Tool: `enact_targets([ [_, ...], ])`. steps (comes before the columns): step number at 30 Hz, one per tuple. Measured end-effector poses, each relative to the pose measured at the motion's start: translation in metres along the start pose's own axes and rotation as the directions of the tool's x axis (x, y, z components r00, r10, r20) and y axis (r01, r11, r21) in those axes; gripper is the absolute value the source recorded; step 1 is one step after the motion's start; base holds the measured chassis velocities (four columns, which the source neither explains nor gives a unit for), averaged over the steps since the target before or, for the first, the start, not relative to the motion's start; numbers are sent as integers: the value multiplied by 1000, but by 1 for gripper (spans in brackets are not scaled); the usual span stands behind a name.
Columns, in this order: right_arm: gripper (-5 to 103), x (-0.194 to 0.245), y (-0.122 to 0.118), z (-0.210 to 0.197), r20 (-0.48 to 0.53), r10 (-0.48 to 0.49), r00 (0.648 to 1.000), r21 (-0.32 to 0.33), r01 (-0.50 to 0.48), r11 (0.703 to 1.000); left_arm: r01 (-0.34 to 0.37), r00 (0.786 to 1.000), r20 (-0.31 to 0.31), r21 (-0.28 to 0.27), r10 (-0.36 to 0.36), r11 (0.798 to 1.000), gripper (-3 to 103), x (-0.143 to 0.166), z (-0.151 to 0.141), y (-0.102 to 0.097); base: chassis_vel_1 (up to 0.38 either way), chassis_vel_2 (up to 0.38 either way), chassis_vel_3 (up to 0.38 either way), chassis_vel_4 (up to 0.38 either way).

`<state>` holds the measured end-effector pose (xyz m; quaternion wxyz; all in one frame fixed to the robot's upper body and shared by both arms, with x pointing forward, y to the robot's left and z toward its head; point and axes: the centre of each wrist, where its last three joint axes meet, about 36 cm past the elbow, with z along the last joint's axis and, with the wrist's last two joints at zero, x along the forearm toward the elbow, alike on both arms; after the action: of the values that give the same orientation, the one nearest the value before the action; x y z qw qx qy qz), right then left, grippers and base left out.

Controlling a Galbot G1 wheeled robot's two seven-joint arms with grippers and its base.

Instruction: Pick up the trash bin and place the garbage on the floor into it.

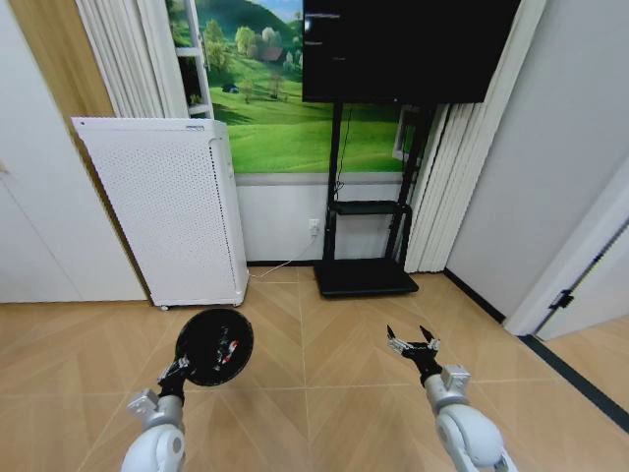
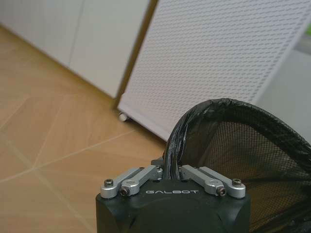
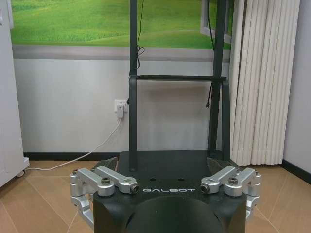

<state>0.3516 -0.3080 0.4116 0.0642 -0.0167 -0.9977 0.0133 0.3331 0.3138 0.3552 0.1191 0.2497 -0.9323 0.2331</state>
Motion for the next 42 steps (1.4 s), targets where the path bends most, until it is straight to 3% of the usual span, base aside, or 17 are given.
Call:
enact_targets([
  [2,100,-3,-2,1,-5,1,1000,7,-1,1000,96,994,-53,69,-93,993,3,-5,9,5,0,0,0,0],
  [3,100,-3,-2,1,-5,1,1000,7,-1,1000,96,994,-53,69,-93,993,3,-5,9,5,0,0,0,0],
  [5,100,-5,-4,2,-7,3,1000,12,-3,1000,145,986,-99,124,-133,982,3,-12,15,11,0,0,0,0],
  [7,100,-6,-5,3,-12,4,1000,15,-4,1000,172,979,-140,191,-147,966,3,-18,17,15,0,0,0,0],
  [8,100,-6,-5,3,-12,4,1000,15,-4,1000,172,979,-140,191,-147,966,3,-18,17,15,0,0,0,0],
  [10,100,-6,-5,5,-17,2,1000,18,-2,1000,206,969,-188,262,-160,943,3,-22,15,13,0,0,0,0],
  [13,100,-6,-5,6,-19,1,1000,18,-1,1000,213,967,-200,281,-160,936,3,-23,15,12,0,0,0,0],
  [16,100,-8,-6,9,-21,4,1000,25,-4,1000,278,945,-270,364,-185,889,3,-23,5,4,0,0,0,0],
  [20,100,-9,-7,10,-20,6,1000,28,-6,1000,334,927,-297,369,-231,867,3,-25,2,1,0,0,0,0],
  [23,100,-9,-9,13,-19,11,1000,33,-10,999,414,897,-315,358,-309,837,3,-28,-5,-5,0,0,0,0],
  [34,100,-8,-7,18,-19,13,1000,37,-12,999,448,887,-269,313,-374,838,3,-38,-18,-12,0,0,0,0],
  [42,100,-9,-5,18,-15,2,1000,41,-1,999,457,880,-301,335,-366,824,3,-58,-19,-12,0,0,0,0],
])
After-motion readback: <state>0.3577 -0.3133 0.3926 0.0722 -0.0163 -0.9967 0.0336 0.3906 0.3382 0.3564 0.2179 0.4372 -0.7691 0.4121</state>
